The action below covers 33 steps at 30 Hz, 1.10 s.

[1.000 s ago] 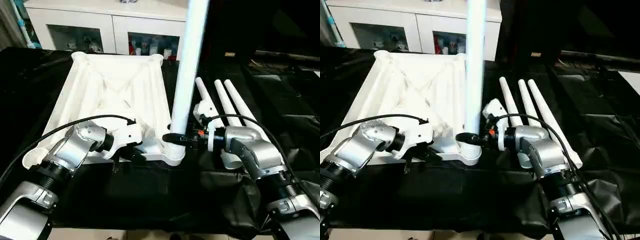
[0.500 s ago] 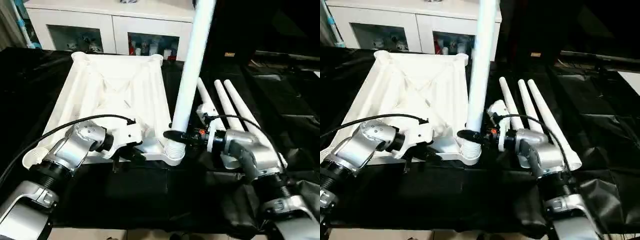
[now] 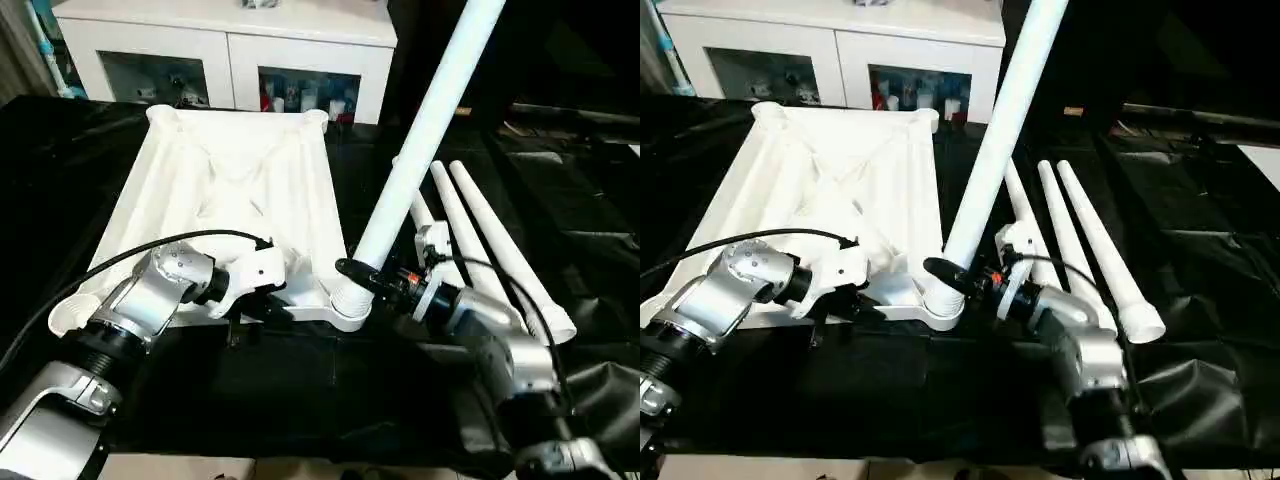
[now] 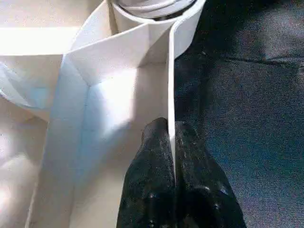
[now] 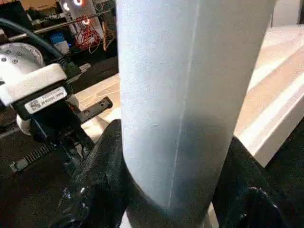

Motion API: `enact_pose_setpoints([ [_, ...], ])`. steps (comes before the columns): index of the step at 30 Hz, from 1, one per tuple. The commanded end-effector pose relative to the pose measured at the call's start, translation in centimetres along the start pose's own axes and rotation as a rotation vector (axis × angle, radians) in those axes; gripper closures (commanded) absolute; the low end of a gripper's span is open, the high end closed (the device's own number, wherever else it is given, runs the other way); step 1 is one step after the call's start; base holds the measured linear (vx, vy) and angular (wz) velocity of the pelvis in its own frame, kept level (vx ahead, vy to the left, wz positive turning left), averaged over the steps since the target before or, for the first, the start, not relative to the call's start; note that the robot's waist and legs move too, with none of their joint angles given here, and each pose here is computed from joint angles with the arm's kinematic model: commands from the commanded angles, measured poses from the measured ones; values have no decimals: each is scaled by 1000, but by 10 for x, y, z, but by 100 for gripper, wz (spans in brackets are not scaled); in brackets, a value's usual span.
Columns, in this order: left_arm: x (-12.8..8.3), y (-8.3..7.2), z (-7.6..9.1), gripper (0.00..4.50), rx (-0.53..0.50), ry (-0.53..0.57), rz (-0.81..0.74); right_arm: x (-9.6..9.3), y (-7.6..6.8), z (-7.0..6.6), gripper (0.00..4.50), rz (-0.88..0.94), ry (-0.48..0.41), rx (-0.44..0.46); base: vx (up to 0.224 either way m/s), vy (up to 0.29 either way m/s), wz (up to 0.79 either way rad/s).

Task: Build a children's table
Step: Insert table leg to table base

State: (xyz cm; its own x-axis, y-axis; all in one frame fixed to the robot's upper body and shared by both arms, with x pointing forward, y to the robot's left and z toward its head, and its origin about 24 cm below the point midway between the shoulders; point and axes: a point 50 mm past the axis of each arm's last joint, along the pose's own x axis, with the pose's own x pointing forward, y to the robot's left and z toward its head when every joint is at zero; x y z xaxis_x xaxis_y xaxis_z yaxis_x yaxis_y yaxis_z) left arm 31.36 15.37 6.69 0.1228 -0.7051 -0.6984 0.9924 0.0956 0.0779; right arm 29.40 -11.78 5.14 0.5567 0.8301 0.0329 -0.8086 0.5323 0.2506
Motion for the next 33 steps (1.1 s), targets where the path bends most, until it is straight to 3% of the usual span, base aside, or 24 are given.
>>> enact_pose_setpoints([
  [1, -5, 6, 5, 450, 16, -12, 46, -10, 1, -20, 265, -42, 106, -21, 0, 0, 0],
  [7, -5, 6, 5, 450, 20, -15, 42, -12, 11, -21, 265, 21, 153, -93, 0, 0, 0],
  [19, -4, 4, 5, 450, 32, -22, 29, -11, 16, -23, 265, 71, 163, -60, 0, 0, 0],
  [26, -5, 1, 4, 450, 38, -18, 5, -9, 22, -27, 265, 230, 273, -6, 0, 0, 0],
  [33, -7, -2, 1, 450, 38, -5, -16, -10, 22, -33, 265, 307, 365, -26, 0, 0, 0],
])
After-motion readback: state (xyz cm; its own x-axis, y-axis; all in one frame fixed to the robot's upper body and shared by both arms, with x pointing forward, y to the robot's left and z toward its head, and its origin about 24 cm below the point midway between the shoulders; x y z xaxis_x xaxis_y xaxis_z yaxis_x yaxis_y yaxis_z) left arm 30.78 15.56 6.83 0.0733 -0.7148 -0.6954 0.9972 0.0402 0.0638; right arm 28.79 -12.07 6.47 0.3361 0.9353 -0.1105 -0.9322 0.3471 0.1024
